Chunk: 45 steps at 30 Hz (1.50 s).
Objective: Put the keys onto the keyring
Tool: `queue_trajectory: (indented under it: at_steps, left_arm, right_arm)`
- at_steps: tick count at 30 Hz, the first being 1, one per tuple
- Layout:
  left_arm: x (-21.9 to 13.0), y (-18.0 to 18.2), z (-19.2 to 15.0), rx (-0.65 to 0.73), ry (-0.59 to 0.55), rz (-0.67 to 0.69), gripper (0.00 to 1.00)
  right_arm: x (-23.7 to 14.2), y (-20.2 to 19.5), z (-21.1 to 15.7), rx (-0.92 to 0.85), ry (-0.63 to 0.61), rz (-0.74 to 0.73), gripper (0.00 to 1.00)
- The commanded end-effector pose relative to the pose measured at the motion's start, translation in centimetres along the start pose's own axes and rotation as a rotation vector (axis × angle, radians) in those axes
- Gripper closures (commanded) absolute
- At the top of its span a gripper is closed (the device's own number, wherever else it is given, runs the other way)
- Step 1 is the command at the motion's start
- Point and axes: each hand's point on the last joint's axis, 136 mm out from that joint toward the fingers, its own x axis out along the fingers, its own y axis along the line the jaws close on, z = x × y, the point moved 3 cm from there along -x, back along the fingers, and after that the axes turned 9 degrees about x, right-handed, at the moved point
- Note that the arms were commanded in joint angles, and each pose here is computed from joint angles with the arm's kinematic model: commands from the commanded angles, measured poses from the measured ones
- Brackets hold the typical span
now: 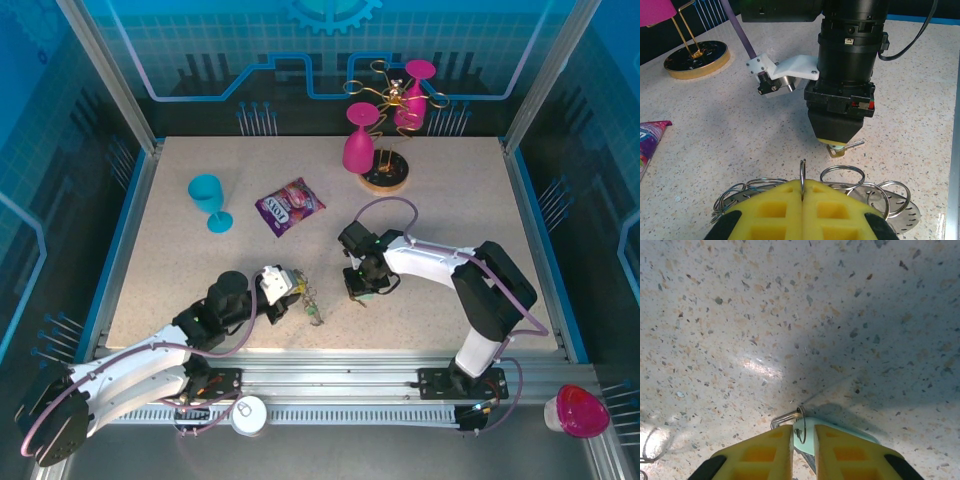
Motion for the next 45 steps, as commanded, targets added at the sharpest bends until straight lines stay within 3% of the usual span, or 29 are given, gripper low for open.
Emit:
queue_trajectory:
  at_steps: [1, 9, 16, 19, 23, 26, 31, 45]
  left_arm:
    - [-0.2, 0.3, 1.7, 0.027, -0.04, 0.005, 1.0]
    - [-0.2, 0.3, 1.7, 0.028, -0.043, 0.006, 1.0]
    - [-0.2, 0.3, 1.6, 0.03, -0.038, 0.005, 1.0]
    - [-0.3, 0.4, 1.7, 0.036, -0.036, 0.008, 1.0]
    - [-0.3, 0.5, 1.9, 0.038, -0.023, 0.007, 1.0]
    - [-0.3, 0.5, 2.0, 0.044, -0.001, 0.002, 1.0]
    - [-0.7, 0.5, 2.7, 0.074, 0.041, -0.025, 1.0]
    - [-1.1, -0.6, 2.8, 0.123, 0.053, -0.106, 1.0]
  right_arm:
    - [0.1, 0.4, 0.1, -0.018, 0.004, -0.01, 0.82]
    - [0.5, 0.5, 0.1, -0.022, 0.01, -0.009, 0.86]
    - [-0.2, 0.9, 0.2, -0.029, -0.014, 0.014, 0.99]
    - [-1.4, 1.2, 0.4, -0.058, -0.058, 0.04, 1.0]
    - [-4.0, 2.5, 0.3, -0.24, -0.152, 0.133, 1.0]
    - [-6.1, 4.2, -0.5, -0.456, -0.22, 0.281, 1.0]
    - [-8.3, 6.5, -2.9, -0.761, -0.189, 0.453, 1.0]
    - [-12.8, 9.1, -5.0, -1.054, -0.248, 0.674, 1.0]
